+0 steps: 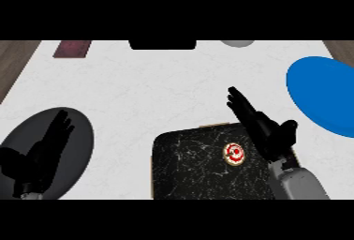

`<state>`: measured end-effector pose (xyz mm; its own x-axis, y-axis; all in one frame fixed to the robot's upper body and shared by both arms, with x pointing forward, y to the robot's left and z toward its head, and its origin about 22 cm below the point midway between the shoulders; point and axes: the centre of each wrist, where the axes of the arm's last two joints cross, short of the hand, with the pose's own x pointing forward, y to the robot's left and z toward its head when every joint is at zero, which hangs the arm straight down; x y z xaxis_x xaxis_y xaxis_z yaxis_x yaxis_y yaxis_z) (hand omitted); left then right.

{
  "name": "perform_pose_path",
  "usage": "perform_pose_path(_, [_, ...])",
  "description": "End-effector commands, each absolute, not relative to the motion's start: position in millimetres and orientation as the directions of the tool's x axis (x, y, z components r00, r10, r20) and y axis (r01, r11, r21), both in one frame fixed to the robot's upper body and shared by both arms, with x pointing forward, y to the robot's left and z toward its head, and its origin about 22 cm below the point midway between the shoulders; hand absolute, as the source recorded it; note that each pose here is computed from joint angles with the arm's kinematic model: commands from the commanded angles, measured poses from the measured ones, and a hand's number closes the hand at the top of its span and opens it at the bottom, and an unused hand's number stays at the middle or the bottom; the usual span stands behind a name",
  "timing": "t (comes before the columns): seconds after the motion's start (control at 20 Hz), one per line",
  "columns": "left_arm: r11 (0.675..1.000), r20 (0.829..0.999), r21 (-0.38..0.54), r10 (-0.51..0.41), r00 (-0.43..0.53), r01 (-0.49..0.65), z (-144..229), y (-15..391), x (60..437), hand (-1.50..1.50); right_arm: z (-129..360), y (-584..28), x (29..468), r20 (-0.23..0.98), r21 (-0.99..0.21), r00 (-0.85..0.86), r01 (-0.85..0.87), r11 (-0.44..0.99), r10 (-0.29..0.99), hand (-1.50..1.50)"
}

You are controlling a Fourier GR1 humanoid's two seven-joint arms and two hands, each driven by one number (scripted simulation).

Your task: Pick the cupcake from the tray and place it in the plate

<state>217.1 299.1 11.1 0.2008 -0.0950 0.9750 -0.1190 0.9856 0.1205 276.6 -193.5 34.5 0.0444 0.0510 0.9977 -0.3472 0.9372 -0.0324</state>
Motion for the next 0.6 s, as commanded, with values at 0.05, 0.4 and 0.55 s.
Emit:
perform_pose_path(0.05, [0.982, 0.977, 0.163, -0.147, 0.151, -0.097, 24, 298, 231, 0.0, 59, -210, 304, 0.999, -0.026, -0.047, -0.536, 0.844, 0.001, 1.5])
perform_pose_path(0.4, [0.983, 0.977, 0.171, -0.16, 0.142, -0.069, 28, 288, 253, 0.0, 82, -264, 327, 0.899, -0.338, -0.417, -0.473, 0.814, 0.131, -1.5])
perform_pose_path(0.55, [0.987, 0.977, 0.153, -0.144, 0.159, -0.044, 29, 285, 263, 0.0, 32, -292, 317, 0.934, -0.088, -0.334, -0.56, 0.824, -0.128, -1.5])
